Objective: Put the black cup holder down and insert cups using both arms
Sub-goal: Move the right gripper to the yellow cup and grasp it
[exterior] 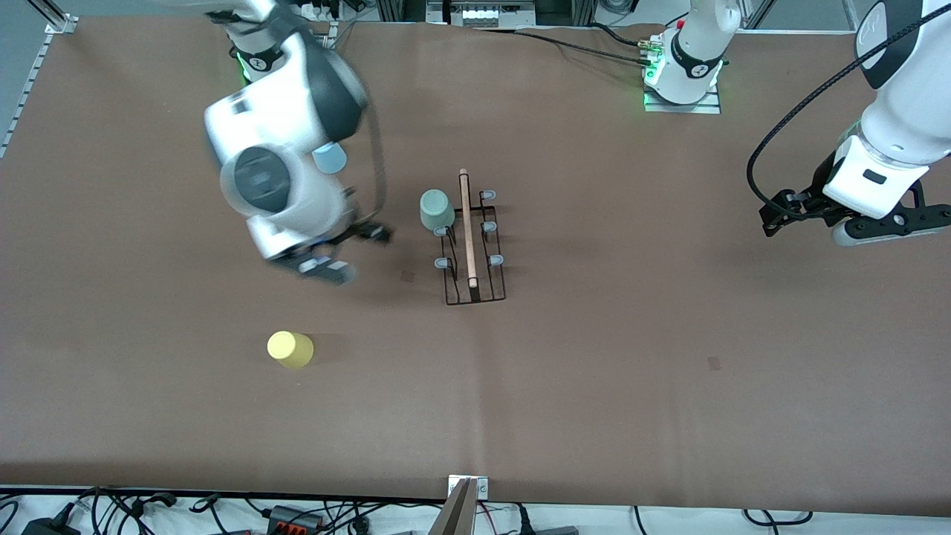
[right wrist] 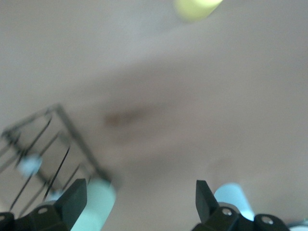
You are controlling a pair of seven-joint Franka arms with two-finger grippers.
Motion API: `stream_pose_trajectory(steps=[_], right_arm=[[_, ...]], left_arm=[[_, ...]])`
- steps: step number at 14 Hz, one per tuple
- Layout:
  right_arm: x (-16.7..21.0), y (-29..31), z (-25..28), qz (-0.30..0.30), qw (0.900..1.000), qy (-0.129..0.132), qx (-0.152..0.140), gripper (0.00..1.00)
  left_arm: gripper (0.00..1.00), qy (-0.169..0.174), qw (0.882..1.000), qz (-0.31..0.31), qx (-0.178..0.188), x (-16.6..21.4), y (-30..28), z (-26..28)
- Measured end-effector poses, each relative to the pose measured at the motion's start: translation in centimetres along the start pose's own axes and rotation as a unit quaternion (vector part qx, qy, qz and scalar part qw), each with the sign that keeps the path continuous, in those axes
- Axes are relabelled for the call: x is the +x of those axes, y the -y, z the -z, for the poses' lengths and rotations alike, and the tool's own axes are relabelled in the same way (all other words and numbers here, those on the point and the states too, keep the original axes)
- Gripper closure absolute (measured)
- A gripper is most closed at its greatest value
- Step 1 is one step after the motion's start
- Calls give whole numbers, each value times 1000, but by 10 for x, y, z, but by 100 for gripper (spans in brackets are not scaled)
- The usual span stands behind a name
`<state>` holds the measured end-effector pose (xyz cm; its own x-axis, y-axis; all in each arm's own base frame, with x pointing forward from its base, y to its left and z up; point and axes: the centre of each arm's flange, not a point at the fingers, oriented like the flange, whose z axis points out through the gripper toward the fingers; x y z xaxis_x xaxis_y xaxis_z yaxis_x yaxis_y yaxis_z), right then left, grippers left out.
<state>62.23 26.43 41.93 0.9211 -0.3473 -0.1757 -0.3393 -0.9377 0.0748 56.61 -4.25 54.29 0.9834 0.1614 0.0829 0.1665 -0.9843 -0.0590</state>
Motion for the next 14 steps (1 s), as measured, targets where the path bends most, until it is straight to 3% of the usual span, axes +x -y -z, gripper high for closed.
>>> stream_pose_trajectory(steps=[2,5,8,14], right_arm=[[55,-42,-20,5,1000,-12,2,0],[114,-88,-67,82,997,-5,7,0],[139,-97,-101,145,989,-14,15,0],[166,-78,-142,164,985,-49,33,0]], left_arm=[[0,0,1000,0,0,0,0,0],[0,0,1000,0,0,0,0,0],[0,0,1000,0,0,0,0,0],[0,0,1000,0,0,0,0,0]])
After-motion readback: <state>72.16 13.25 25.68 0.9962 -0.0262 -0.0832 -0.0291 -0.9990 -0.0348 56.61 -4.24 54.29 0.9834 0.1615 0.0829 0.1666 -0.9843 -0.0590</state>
